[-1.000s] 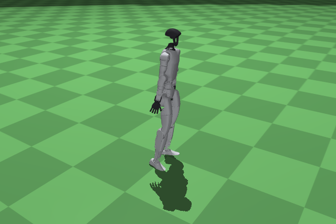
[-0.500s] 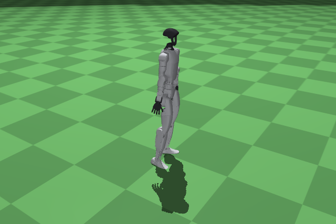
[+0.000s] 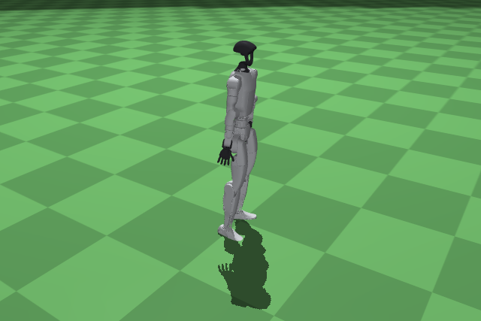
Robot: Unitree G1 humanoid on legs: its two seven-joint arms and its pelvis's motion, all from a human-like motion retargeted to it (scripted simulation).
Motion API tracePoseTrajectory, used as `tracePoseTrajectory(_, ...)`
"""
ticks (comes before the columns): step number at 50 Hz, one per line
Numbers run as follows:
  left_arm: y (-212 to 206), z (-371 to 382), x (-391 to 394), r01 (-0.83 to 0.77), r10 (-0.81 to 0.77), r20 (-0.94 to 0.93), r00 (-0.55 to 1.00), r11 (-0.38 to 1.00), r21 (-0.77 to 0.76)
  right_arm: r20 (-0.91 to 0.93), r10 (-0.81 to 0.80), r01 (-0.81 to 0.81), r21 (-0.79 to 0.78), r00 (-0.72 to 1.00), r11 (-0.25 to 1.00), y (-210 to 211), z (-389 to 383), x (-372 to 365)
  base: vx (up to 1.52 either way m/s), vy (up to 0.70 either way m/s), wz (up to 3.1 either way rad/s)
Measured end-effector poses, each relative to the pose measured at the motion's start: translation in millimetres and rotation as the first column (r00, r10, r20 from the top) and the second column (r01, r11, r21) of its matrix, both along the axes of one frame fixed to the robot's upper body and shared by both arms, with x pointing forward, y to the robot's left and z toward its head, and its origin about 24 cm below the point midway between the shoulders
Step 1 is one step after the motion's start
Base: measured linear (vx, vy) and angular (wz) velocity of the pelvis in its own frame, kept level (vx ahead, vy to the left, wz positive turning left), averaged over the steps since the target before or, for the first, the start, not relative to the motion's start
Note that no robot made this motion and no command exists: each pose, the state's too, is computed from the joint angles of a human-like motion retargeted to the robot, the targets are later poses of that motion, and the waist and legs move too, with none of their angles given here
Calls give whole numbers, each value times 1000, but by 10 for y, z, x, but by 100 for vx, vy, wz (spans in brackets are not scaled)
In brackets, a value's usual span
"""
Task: In place motions
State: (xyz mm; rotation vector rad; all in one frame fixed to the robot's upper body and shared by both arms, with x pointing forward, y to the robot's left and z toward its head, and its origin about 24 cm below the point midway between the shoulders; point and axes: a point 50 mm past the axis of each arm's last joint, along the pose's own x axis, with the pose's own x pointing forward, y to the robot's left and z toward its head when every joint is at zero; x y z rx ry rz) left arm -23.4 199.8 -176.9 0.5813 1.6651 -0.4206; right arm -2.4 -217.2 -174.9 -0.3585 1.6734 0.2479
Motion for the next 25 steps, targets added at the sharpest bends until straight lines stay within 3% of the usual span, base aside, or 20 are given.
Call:
tracePoseTrajectory(8,-40,-23,307,-7,12,81,997,998,-56,-148,-149,140,-64,978,988,-108,81,-494,0,0,0)
tracePoseTrajectory(17,-152,-27,580,20,2,141,990,989,-150,-179,-330,306,-147,927,941,-78,117,-683,-1,0,14)
tracePoseTrajectory(21,-162,-35,511,48,-24,181,983,990,-130,-149,-350,320,-195,925,927,-43,87,-485,-4,0,29)
tracePoseTrajectory(25,-63,-16,-18,-37,37,153,988,999,0,-33,-251,247,-98,967,964,92,26,173,0,0,0)
